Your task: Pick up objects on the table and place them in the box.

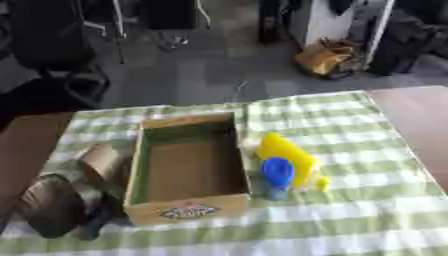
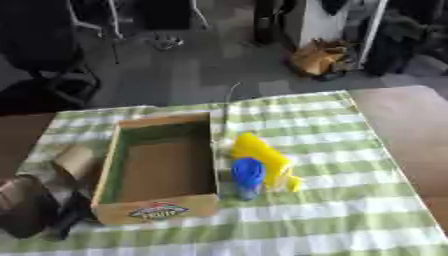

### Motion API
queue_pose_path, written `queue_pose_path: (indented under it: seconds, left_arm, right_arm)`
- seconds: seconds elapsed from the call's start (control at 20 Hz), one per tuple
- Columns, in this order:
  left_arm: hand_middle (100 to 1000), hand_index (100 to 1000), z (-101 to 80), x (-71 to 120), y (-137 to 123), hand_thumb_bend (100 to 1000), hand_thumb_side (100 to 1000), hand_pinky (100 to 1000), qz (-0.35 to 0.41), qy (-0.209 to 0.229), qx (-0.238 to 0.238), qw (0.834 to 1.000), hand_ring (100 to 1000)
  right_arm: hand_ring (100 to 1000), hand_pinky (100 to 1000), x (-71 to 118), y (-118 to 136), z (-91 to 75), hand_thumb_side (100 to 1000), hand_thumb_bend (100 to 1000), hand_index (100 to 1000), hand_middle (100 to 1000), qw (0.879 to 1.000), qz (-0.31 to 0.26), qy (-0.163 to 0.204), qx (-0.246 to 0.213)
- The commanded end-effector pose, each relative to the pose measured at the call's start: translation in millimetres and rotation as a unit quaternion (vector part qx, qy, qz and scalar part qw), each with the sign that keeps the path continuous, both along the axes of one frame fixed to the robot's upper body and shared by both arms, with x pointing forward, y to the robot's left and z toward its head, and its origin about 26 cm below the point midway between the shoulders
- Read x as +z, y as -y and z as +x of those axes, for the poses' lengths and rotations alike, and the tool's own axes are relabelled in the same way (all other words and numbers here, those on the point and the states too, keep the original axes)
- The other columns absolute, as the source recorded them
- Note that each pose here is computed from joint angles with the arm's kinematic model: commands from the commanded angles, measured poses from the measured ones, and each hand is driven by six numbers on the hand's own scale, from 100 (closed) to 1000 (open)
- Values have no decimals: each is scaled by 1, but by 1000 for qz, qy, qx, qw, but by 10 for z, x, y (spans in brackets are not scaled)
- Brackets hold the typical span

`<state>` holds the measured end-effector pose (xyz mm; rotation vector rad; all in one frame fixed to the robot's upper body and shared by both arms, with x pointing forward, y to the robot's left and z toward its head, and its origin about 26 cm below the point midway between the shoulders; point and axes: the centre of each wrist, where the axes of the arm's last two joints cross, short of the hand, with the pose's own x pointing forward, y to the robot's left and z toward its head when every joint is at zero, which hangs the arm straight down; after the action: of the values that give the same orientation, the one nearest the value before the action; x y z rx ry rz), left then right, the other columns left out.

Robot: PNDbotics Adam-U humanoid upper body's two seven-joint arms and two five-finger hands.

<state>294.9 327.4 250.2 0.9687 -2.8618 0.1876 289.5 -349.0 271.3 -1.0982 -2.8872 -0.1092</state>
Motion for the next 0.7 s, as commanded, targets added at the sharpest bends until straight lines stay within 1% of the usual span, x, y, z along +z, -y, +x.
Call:
queue_pose_path:
  seconds: [0.05,0.4,0.7]
  left_arm:
    - [942,955,-24,101,-1,100,1000,876,7,16,-1,1000,933]
    - [943,955,-23,107,0,100,1000,875,7,16,0,1000,933]
    - [943,947,-39,80,-43,100,1000,873,6,20,27,999,931]
  right_arm:
    - [883,805,115,6,-53,1000,100,893,893,1000,-13,18,-4]
    - [884,805,111,3,-51,1000,100,893,893,1000,-12,16,-3]
    - [883,805,152,22,-61,1000,100,894,892,1000,-15,12,-19]
